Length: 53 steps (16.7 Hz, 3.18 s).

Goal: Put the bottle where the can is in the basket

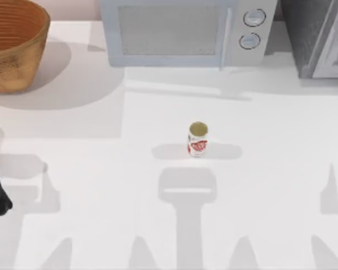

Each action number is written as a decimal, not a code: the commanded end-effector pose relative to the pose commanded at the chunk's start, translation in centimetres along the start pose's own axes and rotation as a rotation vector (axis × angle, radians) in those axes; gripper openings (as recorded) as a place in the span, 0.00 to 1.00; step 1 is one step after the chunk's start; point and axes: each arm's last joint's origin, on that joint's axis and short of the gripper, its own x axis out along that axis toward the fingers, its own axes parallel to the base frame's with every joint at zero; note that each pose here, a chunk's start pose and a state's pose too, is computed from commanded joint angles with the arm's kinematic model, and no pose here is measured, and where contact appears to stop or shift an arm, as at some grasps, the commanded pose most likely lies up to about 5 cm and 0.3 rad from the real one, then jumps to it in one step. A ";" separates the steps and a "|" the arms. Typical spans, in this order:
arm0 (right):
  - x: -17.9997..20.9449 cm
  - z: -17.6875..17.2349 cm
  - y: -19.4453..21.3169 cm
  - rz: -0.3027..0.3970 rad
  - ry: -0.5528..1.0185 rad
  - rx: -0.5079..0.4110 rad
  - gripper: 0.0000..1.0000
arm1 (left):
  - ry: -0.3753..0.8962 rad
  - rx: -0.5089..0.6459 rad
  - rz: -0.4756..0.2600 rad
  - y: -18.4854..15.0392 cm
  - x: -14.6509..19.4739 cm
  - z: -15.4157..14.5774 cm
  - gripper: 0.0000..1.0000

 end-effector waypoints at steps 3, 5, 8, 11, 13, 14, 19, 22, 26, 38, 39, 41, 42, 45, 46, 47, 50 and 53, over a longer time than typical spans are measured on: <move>0.0 0.0 0.0 0.000 0.000 0.000 1.00 | 0.047 -0.001 0.004 0.1 0.4 -0.7 1.00; 0.0 0.0 0.0 0.000 0.000 0.000 1.00 | 0.081 -0.001 0.006 0.2 0.8 -1.1 1.00; 0.0 0.0 0.0 0.000 0.000 0.000 1.00 | 0.107 0.000 0.003 0.6 1.6 -1.1 1.00; 0.0 0.0 0.0 0.000 0.000 0.000 1.00 | 0.117 0.000 -0.002 1.1 2.8 -1.0 1.00; 0.0 0.0 0.0 0.000 0.000 0.000 1.00 | 0.122 0.000 -0.005 1.5 3.6 -1.1 1.00; 0.0 0.0 0.0 0.000 0.000 0.000 1.00 | 0.125 -0.001 -0.006 1.8 4.1 -1.2 1.00; 0.0 0.0 0.0 0.000 0.000 0.000 1.00 | 0.142 -0.001 -0.011 3.4 6.2 -2.5 1.00; 0.0 0.0 0.0 0.000 0.000 0.000 1.00 | 0.156 0.000 -0.012 4.5 7.2 -3.7 1.00; 0.0 0.0 0.0 0.000 0.000 0.000 1.00 | 0.177 0.001 -0.014 5.7 7.9 -5.6 1.00; 0.0 0.0 0.0 0.000 0.000 0.000 1.00 | 0.207 -0.002 -0.018 6.5 8.1 -7.5 1.00; 0.0 0.0 0.0 0.000 0.000 0.000 1.00 | 0.206 -0.002 -0.018 6.5 8.2 -7.5 1.00; 0.0 0.0 0.0 0.000 0.000 0.000 1.00 | 0.203 0.000 -0.015 6.6 9.2 -7.6 1.00; 0.0 0.0 0.0 0.000 0.000 0.000 1.00 | 0.203 0.000 -0.015 6.7 9.8 -7.7 1.00; 0.0 0.0 0.0 0.000 0.000 0.000 1.00 | 0.203 0.000 -0.016 6.7 12.2 -8.2 1.00; 0.0 0.0 0.0 0.000 0.000 0.000 1.00 | 0.203 0.000 -0.016 6.6 12.9 -8.4 1.00; 0.0 0.0 0.0 0.000 0.000 0.000 1.00 | 0.203 0.000 -0.016 6.6 13.6 -8.5 1.00; 0.0 0.0 0.0 0.000 0.000 0.000 1.00 | 0.203 0.000 -0.016 6.5 14.1 -8.7 1.00; 0.0 0.0 0.0 0.000 0.000 0.000 1.00 | 0.203 0.000 -0.016 6.5 14.1 -8.7 0.92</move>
